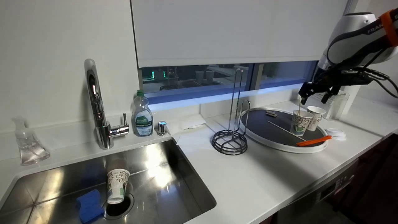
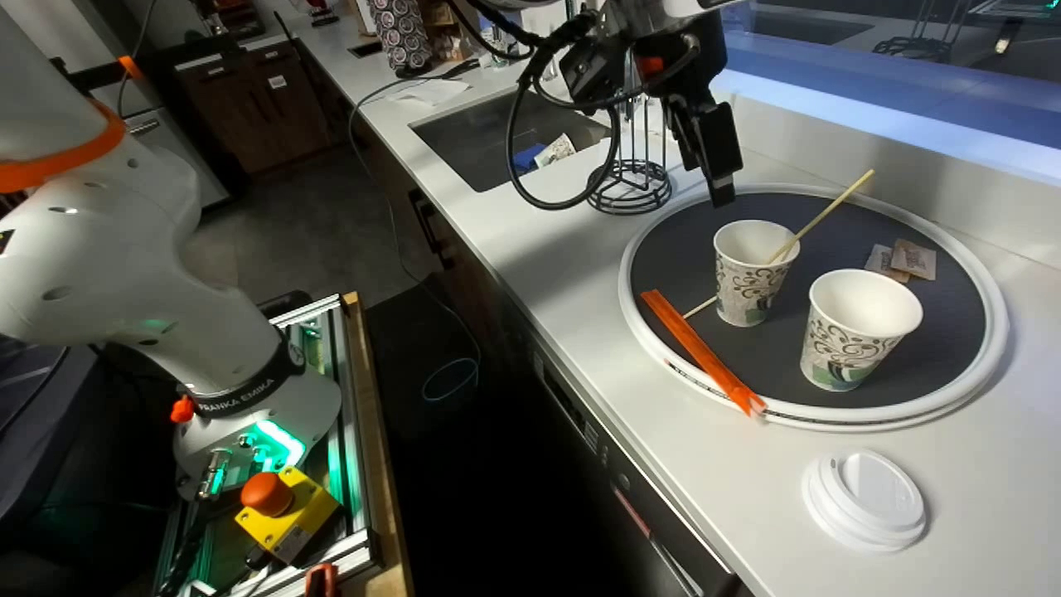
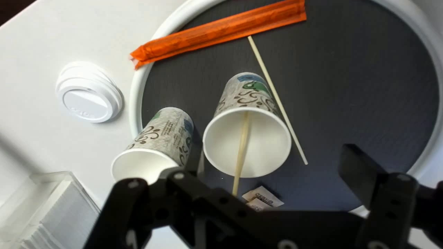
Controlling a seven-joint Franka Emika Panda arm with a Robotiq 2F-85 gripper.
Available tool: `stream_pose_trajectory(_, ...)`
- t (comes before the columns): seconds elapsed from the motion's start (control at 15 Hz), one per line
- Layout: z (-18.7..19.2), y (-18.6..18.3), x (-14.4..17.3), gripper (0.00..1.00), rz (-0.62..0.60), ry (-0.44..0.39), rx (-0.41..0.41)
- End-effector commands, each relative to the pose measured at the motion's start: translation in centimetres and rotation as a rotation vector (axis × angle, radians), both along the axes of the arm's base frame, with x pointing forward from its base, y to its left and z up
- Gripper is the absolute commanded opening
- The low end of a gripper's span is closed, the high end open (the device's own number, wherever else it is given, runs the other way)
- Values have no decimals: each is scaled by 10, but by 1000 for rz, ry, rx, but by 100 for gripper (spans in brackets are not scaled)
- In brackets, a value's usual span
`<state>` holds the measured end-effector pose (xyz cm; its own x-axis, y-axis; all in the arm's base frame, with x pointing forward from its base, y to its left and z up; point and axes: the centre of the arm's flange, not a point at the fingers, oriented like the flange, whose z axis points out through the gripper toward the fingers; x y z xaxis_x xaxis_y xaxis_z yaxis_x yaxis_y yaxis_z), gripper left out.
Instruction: Move the coffee cup on the left to the left then put one chopstick in the coffee cup on the right.
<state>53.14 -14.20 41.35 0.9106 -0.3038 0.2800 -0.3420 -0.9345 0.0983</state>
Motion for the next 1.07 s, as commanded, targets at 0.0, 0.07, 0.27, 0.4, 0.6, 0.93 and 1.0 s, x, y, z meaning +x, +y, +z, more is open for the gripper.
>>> stream_pose_trajectory(0.0, -26, -6, 13, 100, -99, -43, 4)
stream_pose_trajectory(0.07, -32, -8, 17, 100, -106, -60, 11)
stream_pose_trajectory(0.27, -47, -12, 27, 100, -65, -90, 39)
stream_pose_trajectory(0.4, -54, -14, 33, 100, -40, -113, 49)
stream_pose_trajectory(0.6, -64, -14, 42, 100, 2, -135, 65)
stream_pose_trajectory(0.93, -76, -12, 54, 49, 38, -155, 66)
stream_pose_trajectory(1.0, -78, -11, 57, 42, 46, -160, 67)
